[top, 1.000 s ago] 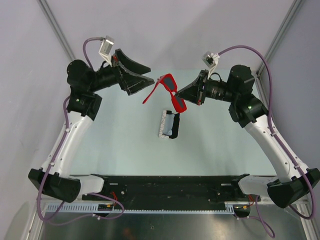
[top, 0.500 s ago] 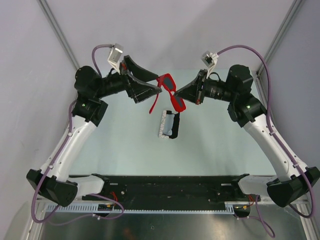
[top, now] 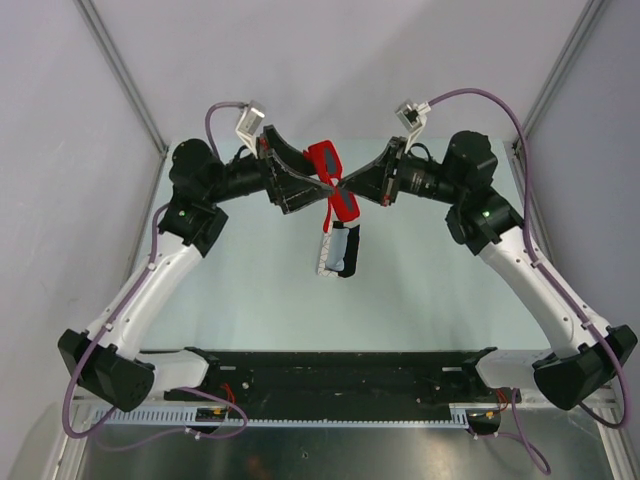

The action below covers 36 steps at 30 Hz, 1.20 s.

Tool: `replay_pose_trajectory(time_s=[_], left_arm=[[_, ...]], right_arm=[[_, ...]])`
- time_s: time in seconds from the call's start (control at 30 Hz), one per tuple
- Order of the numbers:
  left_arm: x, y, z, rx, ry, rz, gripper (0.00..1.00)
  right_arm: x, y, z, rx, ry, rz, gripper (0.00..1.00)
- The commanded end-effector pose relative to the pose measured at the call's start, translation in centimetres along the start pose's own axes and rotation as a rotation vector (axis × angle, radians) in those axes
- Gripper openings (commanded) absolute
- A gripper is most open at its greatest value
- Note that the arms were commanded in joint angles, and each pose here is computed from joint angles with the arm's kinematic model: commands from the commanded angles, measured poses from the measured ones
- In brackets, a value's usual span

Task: Organize the sunglasses

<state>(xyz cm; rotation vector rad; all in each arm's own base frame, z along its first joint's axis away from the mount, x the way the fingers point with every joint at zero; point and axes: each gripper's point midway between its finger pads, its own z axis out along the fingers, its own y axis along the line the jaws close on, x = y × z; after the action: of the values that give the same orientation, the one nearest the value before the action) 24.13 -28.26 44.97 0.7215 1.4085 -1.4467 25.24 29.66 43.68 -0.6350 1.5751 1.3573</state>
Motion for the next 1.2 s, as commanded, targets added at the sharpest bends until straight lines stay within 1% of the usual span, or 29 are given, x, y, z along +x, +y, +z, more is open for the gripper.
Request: replay_pose_trajectory(time_s=[0.0,0.23,0.37,0.43,0.5,0.6,0.67,0.87,1.17], left_arm=[[0.4,0.7,0.3,-0.014,-0.002,0.007,1.00],[0.9,1.3,0.4,-0.026,0.008,0.002,1.00],[1.3,1.7,0.3,-0.041,0.016,0.004,1.00],[1.1,1.6,0.2,-0.051,0.017,0.011,1.00],[0.3,1.3,0.1,-0.059,0.009,0.048,1.00],[-0.2,1.6,-0.4,-0.102,0.002,0.081,1.00],[-0.4,2.1,-0.8,-0.124,-0.006,0.081,1.00],[0.8,2.2,-0.6,-0.084,0.033,0.030,1.00],[1.4,2.5,-0.1,-0.067,0.053,0.002,1.00]], right_arm=[[-1.4,1.7,1.2,-0.048,-0.074,0.010,0.00],[-1.1,2.5,2.2,-0.082,-0.078,0.053,0.00],[-1.3,2.4,2.2,-0.071,-0.088,0.064,0.00],[-1.1,2.0,2.2,-0.046,-0.087,0.070,0.00],[-0.8,1.0,2.2,-0.002,-0.080,0.081,0.00],[-0.4,-0.7,1.8,0.072,-0.073,0.109,0.00],[-0.6,-1.0,1.4,0.086,-0.079,0.115,0.00],[-1.1,0.3,1.1,0.033,-0.083,0.107,0.00],[-1.0,3.3,1.8,-0.116,-0.064,0.080,0.00]])
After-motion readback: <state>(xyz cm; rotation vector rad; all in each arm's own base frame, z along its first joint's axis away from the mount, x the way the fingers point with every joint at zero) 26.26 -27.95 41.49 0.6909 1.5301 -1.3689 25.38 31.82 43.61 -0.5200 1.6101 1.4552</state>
